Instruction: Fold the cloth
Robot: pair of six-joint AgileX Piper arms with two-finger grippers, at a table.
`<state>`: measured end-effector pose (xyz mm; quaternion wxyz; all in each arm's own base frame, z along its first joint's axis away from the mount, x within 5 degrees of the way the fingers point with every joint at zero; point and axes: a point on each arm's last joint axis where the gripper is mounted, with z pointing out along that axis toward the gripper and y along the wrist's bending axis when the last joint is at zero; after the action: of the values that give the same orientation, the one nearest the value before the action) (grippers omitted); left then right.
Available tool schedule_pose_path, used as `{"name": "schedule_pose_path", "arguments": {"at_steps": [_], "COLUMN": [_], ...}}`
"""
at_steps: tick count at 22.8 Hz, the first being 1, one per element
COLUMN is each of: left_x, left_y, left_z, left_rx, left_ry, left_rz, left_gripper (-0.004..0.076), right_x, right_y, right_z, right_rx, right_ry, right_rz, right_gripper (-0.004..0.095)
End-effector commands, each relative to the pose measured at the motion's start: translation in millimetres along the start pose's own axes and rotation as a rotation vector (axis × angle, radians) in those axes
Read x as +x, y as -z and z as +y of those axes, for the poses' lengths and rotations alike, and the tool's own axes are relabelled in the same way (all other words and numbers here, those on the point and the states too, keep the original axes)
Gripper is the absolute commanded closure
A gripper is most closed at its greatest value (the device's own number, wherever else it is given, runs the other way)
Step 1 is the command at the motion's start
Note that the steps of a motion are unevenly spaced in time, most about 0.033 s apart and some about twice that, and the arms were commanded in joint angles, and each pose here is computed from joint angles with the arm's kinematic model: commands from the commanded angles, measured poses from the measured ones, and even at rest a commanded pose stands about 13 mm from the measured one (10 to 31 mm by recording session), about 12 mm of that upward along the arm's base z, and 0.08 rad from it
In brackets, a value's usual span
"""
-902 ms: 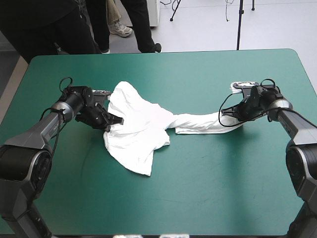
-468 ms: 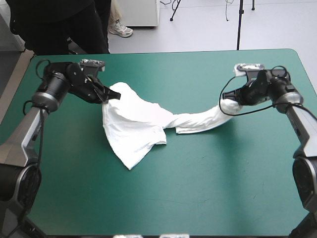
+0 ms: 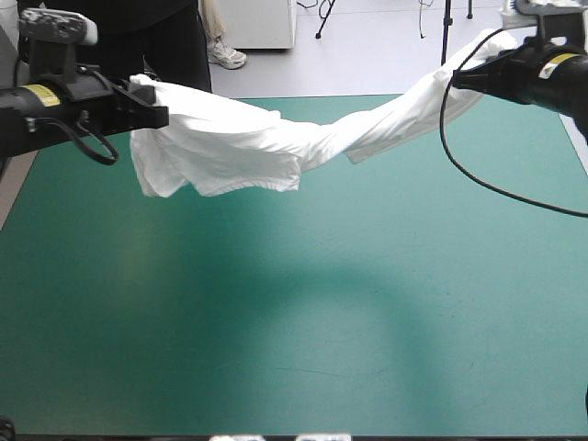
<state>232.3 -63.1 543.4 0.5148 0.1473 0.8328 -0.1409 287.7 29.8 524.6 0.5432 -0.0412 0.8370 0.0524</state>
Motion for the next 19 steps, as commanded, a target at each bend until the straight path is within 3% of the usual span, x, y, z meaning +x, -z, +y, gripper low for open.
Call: {"name": "schedule_pose_path", "arguments": {"at_steps": [1,5,11,15,19], "left_x": [-21,-22,5,30,57], "left_y": [68,110,152,143,113], "left_z": [-21,-32,-44,-43,-36], "left_rx": [0.049,0.058,0.069,0.074,0.078], "left_ry": [-0.017,-0.047,-0.072,-0.028,0.03], "left_rz": [-0.251,-0.332,-0.264,-0.163,-0.019], "left_gripper": [0.0733,0.0733,0.0733,0.0733,0.0733], "right_x": [-23,-20,5,40,62], "right_y": [63,99,163,167,149], "right_z": [5,10,22,28,28], "right_rx": [-0.022,-0.055,-0.112,-0.177,-0.175], "right_ry": [0.023,0.037,0.088,0.11,0.107], "right_rz": [-0.202,-0.227,-0.229,-0.151,-0.052], "right_gripper": [0.0925,0.0925,0.0925,0.0925,0.0925]}}
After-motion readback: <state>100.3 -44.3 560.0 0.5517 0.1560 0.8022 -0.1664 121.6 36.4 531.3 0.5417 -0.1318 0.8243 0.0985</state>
